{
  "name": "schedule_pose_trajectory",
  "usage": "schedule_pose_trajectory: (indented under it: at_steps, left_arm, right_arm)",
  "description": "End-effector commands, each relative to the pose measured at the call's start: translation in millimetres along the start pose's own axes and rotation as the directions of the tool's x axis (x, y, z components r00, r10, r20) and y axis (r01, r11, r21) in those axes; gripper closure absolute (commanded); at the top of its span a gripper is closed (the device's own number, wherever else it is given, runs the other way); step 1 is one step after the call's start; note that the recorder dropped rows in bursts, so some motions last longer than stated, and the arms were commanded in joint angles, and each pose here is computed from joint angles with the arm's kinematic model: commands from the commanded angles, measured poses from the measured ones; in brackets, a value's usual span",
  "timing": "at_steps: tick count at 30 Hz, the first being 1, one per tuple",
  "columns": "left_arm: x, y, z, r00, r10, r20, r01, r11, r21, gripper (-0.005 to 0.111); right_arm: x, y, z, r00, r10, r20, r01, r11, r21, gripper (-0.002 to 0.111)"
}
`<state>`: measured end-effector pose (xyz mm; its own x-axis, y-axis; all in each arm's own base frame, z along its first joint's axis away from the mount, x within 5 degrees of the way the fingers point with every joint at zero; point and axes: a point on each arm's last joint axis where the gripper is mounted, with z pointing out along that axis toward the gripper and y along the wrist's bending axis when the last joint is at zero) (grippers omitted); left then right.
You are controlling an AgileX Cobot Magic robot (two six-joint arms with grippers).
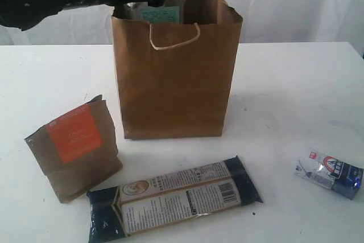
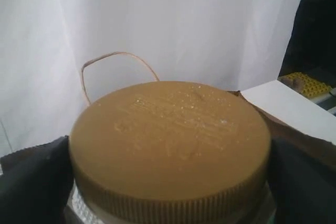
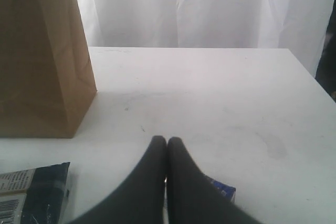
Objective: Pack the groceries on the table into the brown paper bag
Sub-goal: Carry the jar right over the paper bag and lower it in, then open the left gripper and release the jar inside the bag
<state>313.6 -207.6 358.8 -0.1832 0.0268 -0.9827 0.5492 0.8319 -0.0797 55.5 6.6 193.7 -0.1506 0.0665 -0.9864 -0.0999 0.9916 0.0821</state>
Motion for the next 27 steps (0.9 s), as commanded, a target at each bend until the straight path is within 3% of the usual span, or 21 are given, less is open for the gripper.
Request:
schedule_pose_trajectory:
  at_steps: [1,6,15,27]
  left_arm:
    - [-11.7,-2.6,-5.1,0.999,-0.006,0.049,0.005,1.0,0.014,0.038]
    - [-11.0,-2.3,-5.1,0.999,-0.006,0.041,0.005,1.0,0.01,0.036]
    - [-7.4,-9.8,-5.5,1.0,-0.002,0.003,0.001,1.0,0.017,0.009]
    - [-9.7,-14.0,-12.7,1.0,0.01,-0.026,-0.01,1.0,0.011,0.007]
  right_arm:
    - [0.6,-0.5,-0.2,1.0,-0.003,0.01,0.003,1.0,0.005,0.108]
    - [0.6,-0.5,-0.2,1.0,-0.003,0.01,0.003,1.0,0.005,0.108]
    - [0.6,-0.4,-0.2,1.0,-0.001,0.01,0.001,1.0,0.005,0.108]
    - [0.6,-0.4,-0.2,1.0,-0.001,0.01,0.001,1.0,0.005,0.108]
